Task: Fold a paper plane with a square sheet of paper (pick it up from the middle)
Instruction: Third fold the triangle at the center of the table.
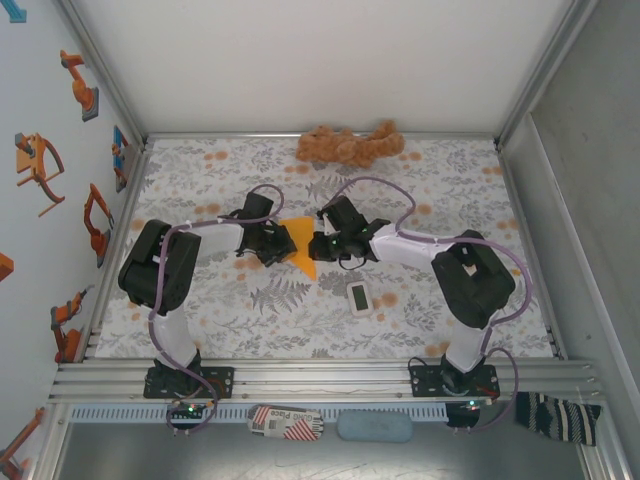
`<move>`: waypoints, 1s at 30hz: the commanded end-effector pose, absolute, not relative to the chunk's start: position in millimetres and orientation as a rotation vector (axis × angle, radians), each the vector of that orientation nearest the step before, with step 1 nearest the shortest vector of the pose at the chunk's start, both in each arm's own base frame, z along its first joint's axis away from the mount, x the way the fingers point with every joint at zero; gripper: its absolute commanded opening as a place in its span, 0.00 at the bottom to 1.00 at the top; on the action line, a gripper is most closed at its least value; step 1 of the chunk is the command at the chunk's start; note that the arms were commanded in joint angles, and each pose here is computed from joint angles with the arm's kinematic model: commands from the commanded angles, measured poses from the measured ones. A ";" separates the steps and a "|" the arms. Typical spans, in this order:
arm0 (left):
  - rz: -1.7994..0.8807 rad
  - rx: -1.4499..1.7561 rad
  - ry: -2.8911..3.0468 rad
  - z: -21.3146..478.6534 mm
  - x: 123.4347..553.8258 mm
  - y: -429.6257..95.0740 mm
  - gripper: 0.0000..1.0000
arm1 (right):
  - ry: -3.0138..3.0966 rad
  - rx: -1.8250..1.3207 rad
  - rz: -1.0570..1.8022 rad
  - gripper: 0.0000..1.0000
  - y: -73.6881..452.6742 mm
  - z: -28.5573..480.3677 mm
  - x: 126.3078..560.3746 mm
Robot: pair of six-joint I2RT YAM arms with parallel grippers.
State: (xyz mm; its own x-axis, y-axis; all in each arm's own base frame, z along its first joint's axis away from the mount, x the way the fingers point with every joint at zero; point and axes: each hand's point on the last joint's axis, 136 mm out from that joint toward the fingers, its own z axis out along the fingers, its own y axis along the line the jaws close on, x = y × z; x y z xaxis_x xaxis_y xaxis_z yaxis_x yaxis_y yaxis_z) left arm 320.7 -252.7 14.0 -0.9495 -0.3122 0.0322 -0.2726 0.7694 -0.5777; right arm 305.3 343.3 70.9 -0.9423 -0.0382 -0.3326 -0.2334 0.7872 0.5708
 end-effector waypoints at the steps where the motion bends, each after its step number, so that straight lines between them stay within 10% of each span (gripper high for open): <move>1: -0.914 -0.560 2.940 6.9 316.8 -253.1 0.09 | 2.674 0.063 0.915 0.00 343.0 60.0 327.4; 13: -1.019 -0.523 2.888 33.2 326.7 -263.5 0.08 | 2.766 0.128 0.880 0.00 344.5 24.0 336.2; 20: -1.056 -0.649 2.741 60.7 337.9 -233.0 0.32 | 2.845 0.156 0.810 0.00 330.1 -2.5 327.3; 30: -1.034 -0.730 2.783 39.1 324.1 -224.4 0.38 | 2.862 0.147 0.804 0.00 329.1 -9.2 324.7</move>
State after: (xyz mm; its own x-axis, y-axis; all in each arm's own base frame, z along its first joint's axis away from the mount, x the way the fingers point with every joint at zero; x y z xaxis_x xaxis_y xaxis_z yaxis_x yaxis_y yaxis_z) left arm 328.2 -221.8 46.4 -0.8877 -0.4569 0.0564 -0.3827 0.6644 -0.6420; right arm 328.9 342.4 18.2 -0.9764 0.1292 -0.1731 0.0031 0.8097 0.5869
